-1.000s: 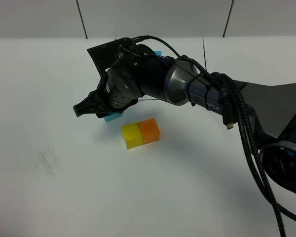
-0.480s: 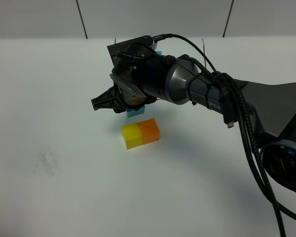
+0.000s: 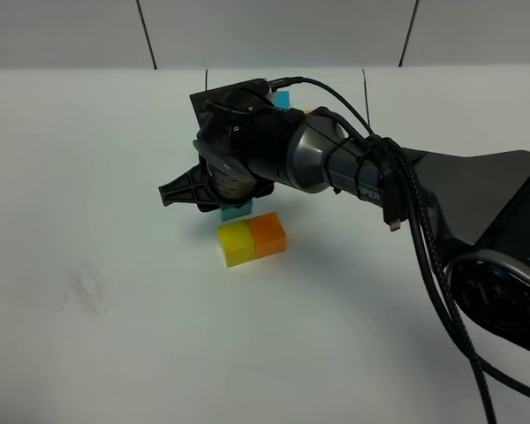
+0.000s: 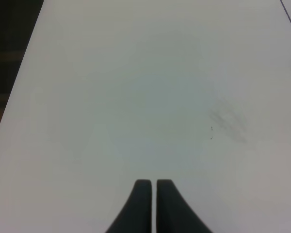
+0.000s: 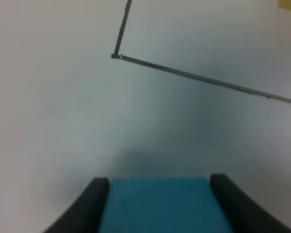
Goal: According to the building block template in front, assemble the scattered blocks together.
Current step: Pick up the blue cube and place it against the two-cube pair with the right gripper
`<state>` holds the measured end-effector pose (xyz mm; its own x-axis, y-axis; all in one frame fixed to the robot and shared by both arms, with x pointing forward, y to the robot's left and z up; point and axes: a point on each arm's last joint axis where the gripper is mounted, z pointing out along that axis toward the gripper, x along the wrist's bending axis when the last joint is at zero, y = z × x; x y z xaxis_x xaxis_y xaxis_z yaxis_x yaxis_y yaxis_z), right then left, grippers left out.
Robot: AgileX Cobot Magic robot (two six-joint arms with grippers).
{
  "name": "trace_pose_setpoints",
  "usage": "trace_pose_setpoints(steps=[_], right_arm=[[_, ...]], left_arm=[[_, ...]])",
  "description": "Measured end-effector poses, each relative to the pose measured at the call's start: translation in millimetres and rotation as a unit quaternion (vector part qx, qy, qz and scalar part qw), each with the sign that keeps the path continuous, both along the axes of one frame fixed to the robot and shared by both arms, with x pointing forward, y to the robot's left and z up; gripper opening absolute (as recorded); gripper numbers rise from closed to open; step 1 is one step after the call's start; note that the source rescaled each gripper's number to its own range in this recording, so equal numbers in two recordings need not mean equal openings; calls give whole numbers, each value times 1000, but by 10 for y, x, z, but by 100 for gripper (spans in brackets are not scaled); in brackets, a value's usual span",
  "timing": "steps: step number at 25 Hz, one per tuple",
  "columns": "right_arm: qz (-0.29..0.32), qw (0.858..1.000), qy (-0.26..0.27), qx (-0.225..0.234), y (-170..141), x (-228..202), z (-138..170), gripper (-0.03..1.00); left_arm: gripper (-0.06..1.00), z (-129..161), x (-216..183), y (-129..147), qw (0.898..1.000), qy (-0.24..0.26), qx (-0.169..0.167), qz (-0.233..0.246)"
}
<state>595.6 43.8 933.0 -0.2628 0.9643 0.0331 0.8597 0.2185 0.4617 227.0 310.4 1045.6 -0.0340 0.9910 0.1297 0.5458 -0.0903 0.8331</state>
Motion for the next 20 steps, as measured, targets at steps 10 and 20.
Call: trace_pose_setpoints(steps=[10,20], right_arm=[[3,1000,4,-19,126,142,43,50],[0,1000,15,-13,141,132,23,50]], left_arm=[[0,0,0,0,1000,0,0,0],[0,0,0,0,1000,0,0,0]])
